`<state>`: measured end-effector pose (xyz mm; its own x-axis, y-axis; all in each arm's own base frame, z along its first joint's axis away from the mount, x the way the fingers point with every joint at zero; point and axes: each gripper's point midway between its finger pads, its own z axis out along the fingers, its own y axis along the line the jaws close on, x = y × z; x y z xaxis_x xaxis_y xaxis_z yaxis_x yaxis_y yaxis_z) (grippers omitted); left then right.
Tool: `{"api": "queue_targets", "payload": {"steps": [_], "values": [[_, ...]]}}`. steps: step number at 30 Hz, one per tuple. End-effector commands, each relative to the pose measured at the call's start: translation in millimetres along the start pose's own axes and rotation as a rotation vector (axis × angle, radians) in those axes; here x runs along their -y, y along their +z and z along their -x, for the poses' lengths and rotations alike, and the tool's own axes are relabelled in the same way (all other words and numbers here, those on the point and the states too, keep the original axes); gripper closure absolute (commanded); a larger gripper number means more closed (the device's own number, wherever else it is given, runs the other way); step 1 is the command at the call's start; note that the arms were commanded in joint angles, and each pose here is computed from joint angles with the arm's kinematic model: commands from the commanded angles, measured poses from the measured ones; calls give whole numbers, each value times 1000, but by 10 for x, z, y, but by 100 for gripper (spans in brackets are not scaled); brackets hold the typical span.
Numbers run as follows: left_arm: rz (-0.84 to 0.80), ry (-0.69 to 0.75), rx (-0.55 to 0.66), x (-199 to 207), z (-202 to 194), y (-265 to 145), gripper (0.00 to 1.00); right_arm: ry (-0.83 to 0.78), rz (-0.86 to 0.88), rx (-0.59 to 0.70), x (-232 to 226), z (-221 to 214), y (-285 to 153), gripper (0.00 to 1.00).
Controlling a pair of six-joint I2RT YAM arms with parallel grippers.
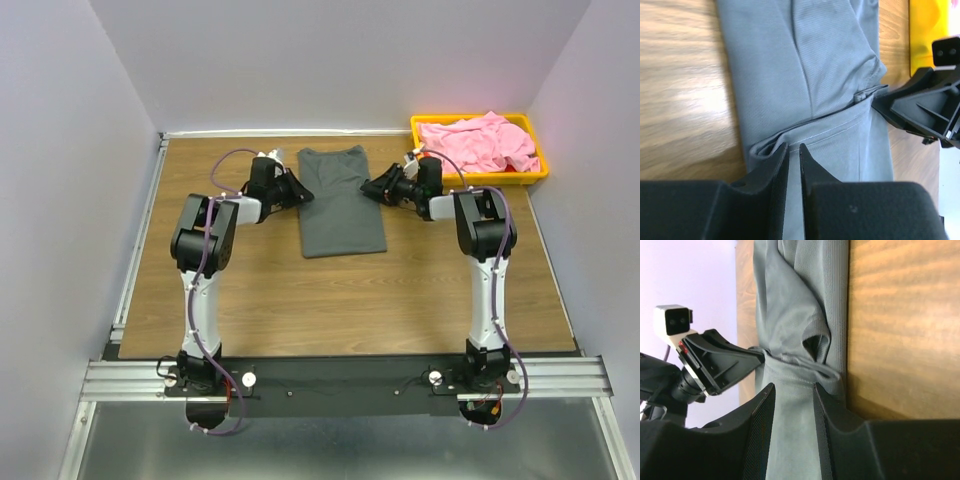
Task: Fold and stack the t-shirts
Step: Fold the tshirt
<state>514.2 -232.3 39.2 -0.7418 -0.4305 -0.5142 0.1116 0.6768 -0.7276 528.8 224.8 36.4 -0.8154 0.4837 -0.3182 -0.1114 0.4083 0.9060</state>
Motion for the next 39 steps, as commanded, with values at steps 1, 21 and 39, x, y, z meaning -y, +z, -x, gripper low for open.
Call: {"api": "queue_targets", "payload": {"steps": [1,21,39], "values": [[-17,57,30,195,168,-272,76,-42,-29,34,-136,72,-177,56],[527,364,13,-88,-496,-2068,26,-448,-904,-214,39,-1232,-1552,47],[522,396,-52,13,-900,-2081,27,-433,-976,-169,45,-1288,-1444,48]]}}
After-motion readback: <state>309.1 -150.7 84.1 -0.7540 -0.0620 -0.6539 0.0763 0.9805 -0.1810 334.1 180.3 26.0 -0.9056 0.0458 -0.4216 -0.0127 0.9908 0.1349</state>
